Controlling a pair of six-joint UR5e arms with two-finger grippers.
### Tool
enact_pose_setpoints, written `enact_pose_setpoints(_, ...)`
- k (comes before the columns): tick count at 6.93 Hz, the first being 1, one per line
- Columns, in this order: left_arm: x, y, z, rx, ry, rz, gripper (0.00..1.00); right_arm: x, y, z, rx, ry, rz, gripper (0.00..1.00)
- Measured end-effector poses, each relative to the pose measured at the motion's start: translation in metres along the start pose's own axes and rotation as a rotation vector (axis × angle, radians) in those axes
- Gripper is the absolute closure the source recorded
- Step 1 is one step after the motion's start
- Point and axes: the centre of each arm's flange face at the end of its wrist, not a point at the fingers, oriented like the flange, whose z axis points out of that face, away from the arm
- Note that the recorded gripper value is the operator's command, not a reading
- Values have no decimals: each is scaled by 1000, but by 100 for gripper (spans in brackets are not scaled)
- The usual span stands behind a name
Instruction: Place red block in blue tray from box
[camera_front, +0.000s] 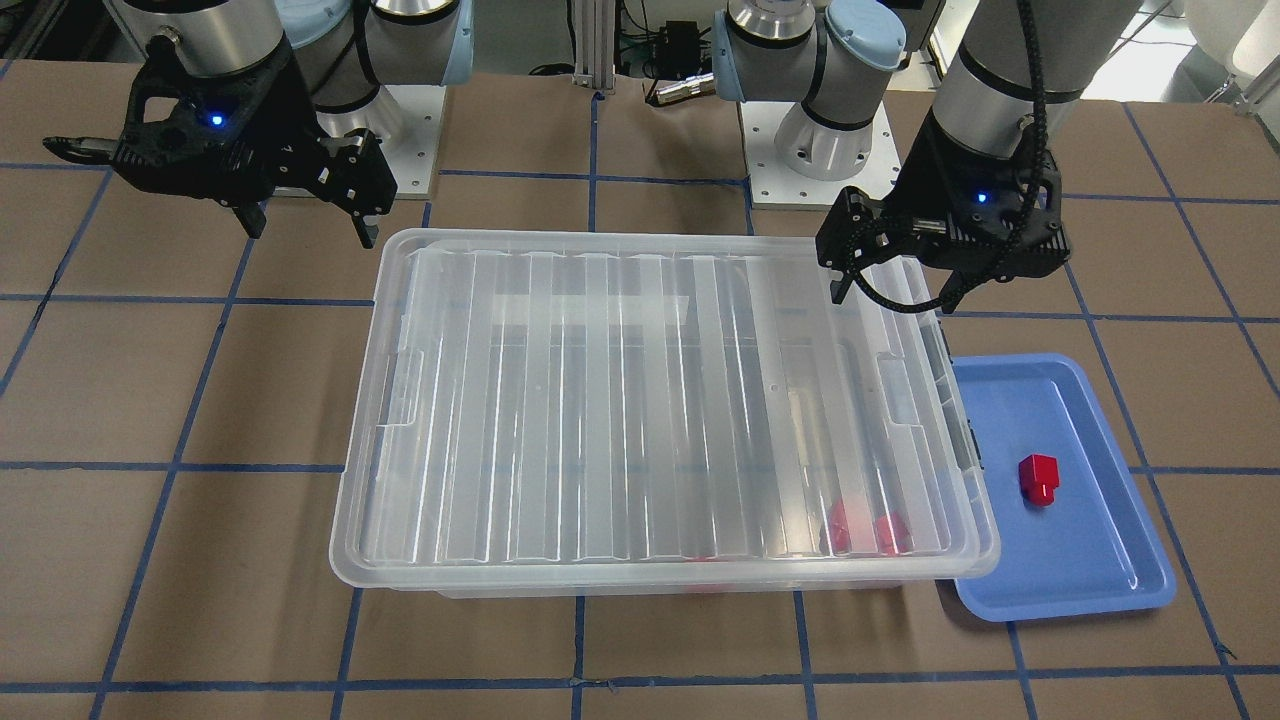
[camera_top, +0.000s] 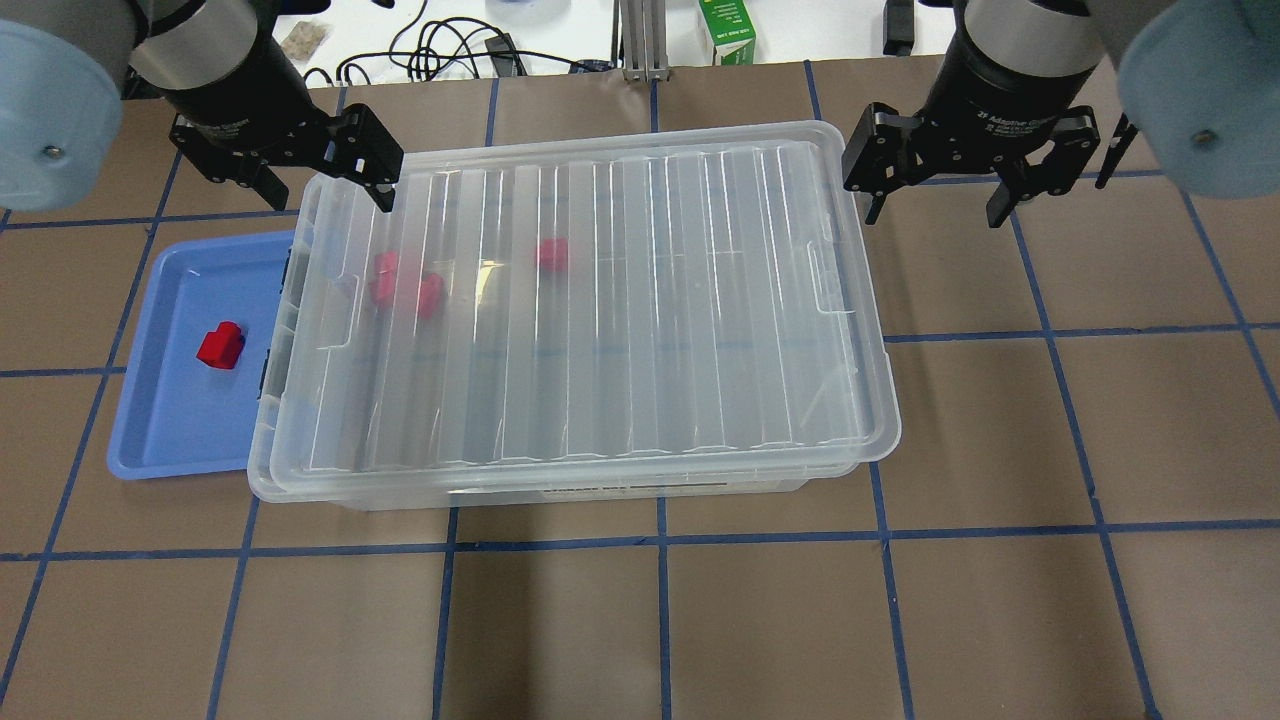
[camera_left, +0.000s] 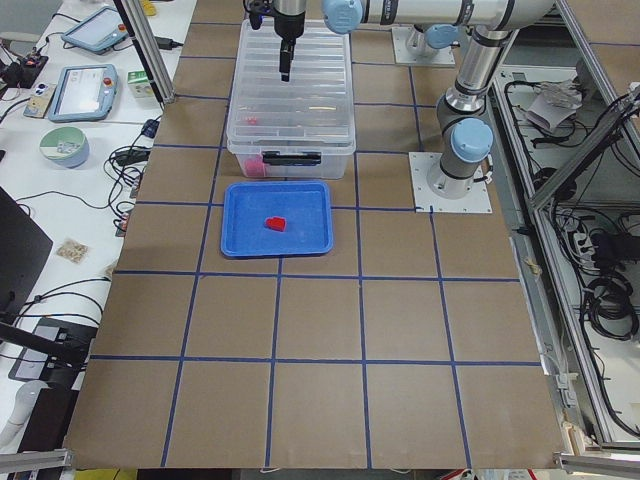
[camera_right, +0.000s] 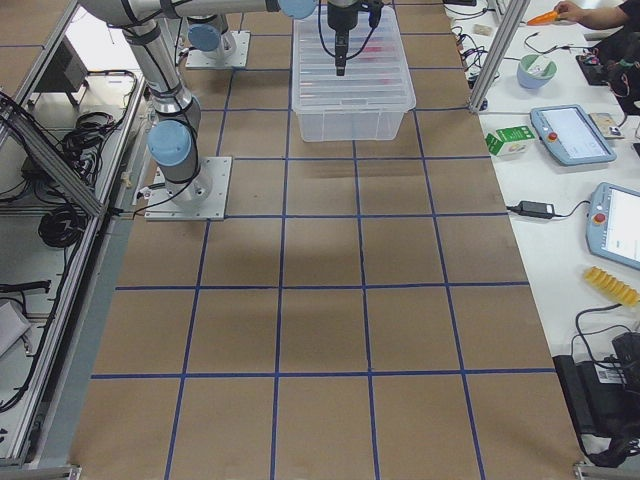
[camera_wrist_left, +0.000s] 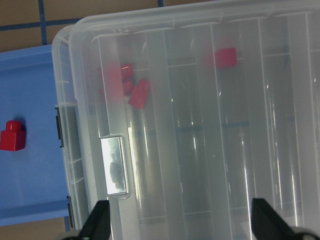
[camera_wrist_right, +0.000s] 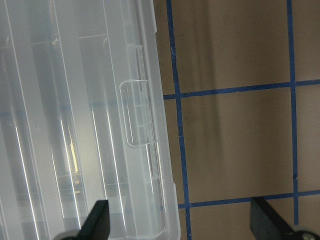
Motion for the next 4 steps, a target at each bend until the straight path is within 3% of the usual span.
enact_pose_setpoints(4, 0, 0, 2, -5, 0, -1, 0, -1, 1, 0, -1, -2, -4, 0)
